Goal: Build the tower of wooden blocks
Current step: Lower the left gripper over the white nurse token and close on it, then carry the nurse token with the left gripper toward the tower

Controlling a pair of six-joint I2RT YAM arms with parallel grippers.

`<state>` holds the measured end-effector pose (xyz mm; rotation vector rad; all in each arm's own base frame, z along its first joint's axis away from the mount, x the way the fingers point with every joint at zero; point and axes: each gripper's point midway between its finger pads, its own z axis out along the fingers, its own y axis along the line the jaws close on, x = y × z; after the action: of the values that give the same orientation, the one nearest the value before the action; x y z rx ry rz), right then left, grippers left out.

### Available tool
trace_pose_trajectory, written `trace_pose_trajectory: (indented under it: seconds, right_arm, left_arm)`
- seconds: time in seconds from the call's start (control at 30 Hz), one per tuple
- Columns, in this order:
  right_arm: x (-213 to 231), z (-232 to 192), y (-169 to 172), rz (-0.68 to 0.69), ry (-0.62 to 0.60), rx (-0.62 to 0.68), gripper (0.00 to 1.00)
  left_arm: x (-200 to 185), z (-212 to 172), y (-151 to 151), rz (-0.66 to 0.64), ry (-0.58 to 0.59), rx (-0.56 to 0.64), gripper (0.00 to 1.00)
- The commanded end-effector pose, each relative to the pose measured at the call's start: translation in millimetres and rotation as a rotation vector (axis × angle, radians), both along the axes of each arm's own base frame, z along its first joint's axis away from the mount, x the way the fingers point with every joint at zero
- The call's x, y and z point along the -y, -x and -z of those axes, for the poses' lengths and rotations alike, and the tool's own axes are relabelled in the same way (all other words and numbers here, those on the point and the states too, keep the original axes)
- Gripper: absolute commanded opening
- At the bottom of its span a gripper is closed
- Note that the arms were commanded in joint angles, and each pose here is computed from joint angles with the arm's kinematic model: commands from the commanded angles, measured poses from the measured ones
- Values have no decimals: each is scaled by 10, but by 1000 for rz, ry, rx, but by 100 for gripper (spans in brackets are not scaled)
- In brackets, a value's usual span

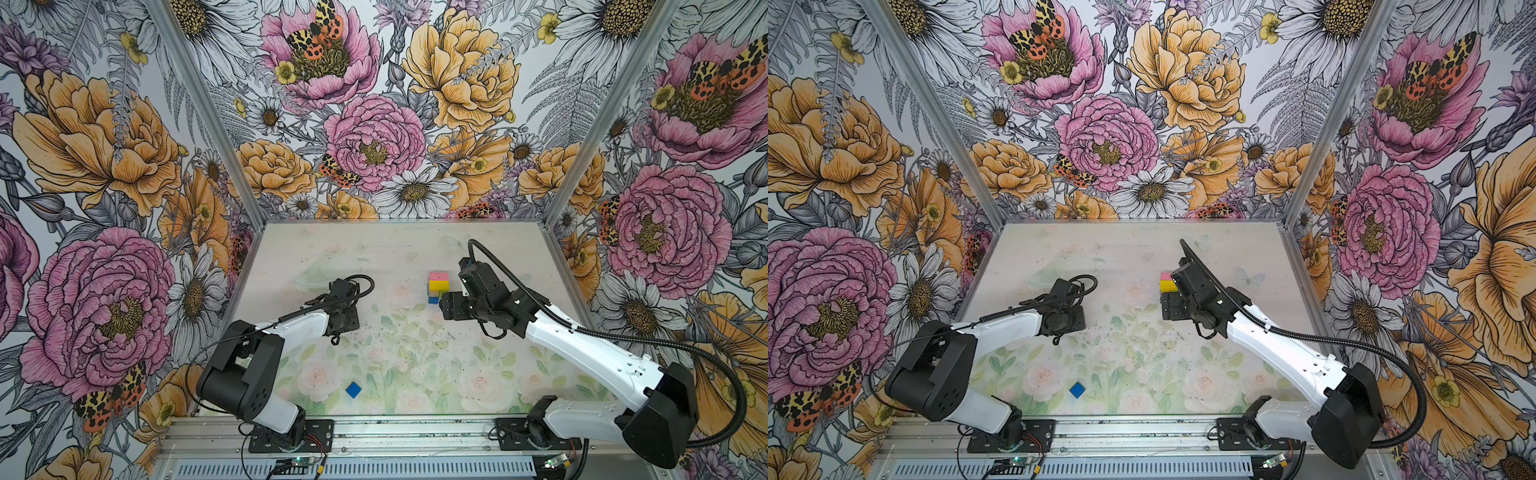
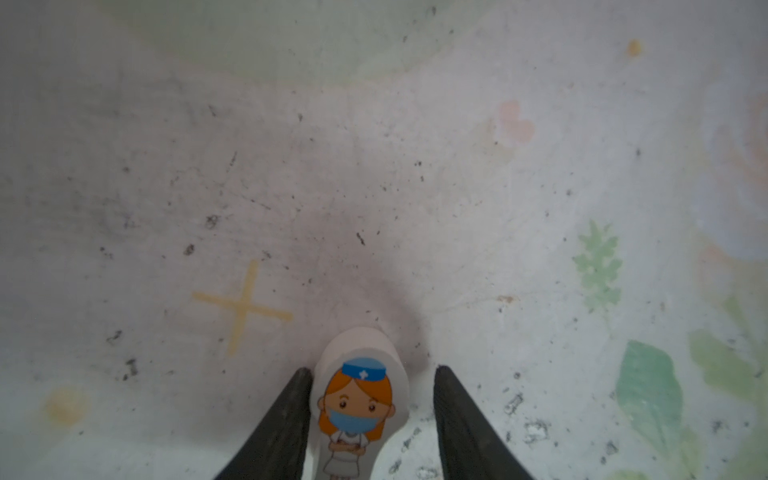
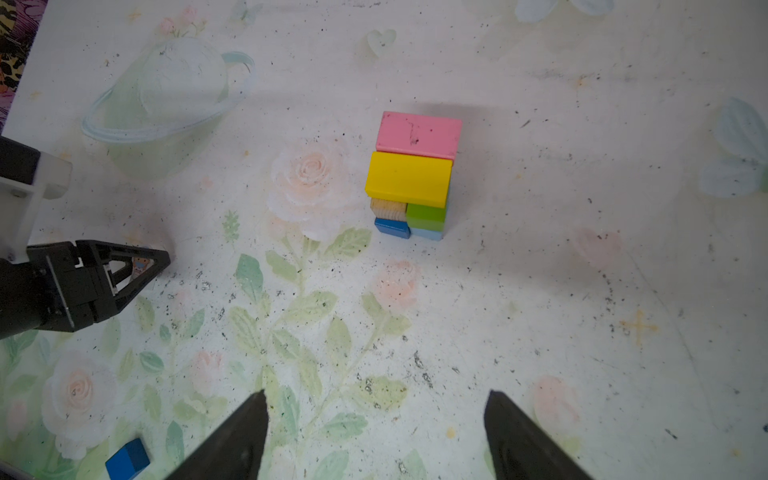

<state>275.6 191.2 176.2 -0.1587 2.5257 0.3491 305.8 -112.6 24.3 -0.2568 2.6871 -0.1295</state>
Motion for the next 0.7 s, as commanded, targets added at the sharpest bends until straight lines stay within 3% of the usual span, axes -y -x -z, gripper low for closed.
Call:
trace_pose_trajectory:
  seconds: [0.0,0.67]
  right_arm:
    - [61,-52,-2,5,-4,27,84]
    - [147,-57,63,16,-15,35,84]
  left_arm:
    - [57,-56,-84,9,-6,29,46]
    - [592,-97,1,101,4,29,36]
